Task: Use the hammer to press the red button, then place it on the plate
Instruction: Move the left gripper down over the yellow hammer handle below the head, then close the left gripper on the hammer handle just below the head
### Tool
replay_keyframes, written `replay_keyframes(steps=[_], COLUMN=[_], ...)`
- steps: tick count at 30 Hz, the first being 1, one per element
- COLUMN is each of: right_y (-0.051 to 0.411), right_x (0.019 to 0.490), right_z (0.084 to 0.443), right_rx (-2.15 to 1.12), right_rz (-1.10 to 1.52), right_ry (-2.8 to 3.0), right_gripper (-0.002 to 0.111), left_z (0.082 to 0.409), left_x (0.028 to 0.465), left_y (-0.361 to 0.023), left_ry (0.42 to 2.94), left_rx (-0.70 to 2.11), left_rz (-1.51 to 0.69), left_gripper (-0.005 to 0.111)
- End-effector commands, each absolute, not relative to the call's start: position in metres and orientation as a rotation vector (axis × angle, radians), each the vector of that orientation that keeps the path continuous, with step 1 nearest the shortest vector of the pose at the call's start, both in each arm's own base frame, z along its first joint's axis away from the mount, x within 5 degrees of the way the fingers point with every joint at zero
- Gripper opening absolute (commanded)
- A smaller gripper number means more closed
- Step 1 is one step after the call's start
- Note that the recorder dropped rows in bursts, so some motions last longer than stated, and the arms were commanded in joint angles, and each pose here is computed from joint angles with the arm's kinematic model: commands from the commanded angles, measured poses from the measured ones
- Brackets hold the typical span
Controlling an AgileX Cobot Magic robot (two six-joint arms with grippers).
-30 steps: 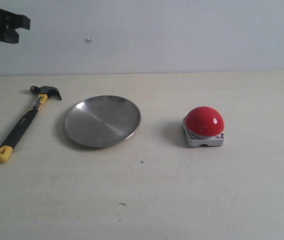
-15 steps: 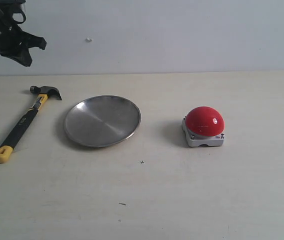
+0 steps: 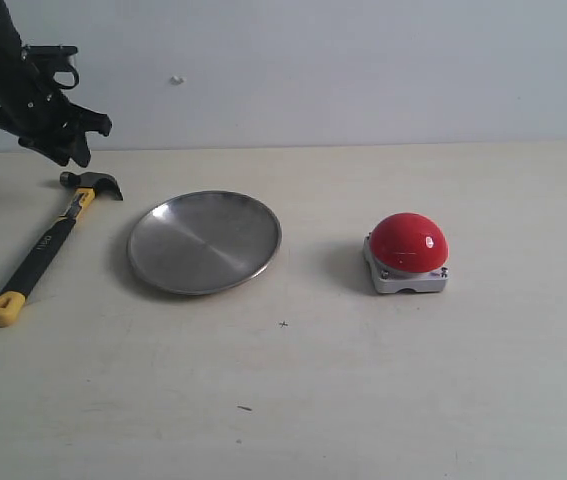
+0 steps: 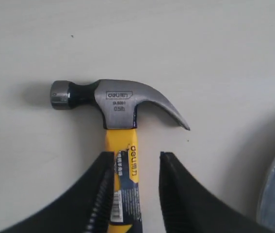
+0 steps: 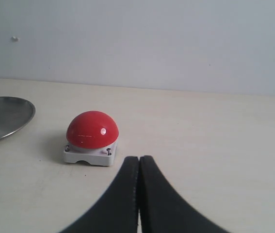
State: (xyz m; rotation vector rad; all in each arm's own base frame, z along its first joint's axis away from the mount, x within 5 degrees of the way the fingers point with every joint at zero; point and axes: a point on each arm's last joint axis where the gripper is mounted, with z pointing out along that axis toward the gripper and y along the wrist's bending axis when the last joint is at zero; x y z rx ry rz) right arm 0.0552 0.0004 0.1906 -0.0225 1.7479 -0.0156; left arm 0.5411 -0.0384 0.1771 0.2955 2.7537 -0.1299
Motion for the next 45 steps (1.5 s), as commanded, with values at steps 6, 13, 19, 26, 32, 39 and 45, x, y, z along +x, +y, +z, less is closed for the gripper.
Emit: replay_keyframes(steps=[6,13,19,26,32,39,45], right_y=[0.000,0.000,0.000,0.000,0.000,0.000,0.000], right_x=[0.055,0.055,0.055,0.055,0.055,0.055,0.055], right_z=[0.190,0.190,0.190,0.190,0.190,0.190,0.190], right_rx=[-0.021,-0.021,-0.021,-0.021,-0.021,-0.021,-0.021], right_rz=[-0.016,-0.016,-0.016,-0.016,-0.016,-0.016,-0.016], right_ry=[1.741,1.741,1.741,1.741,1.741,1.741,1.741], right_gripper=[0.000,0.000,0.000,0.000,0.000,0.000,0.000], left_z=[0.166,0.145,0.134,0.133,0.124,0.122,0.120], left_x=[0.544,0.546,0.546,0.546,0.545,0.545,0.544], left_y=[-0.026,-0.023,-0.029,-0.029,-0.044,-0.044,-0.044], left_ry=[2.778,2.817,2.835,2.837,2.850,2.863,2.870], left_rx=[0.259,0.261,0.282,0.279,0.315,0.286,0.282], left_rz=[-0.118,-0.122,-0.127,-0.128,-0.133,-0.075,-0.069], left_gripper=[0.034,0.052,0.052,0.052,0.052,0.052,0.052])
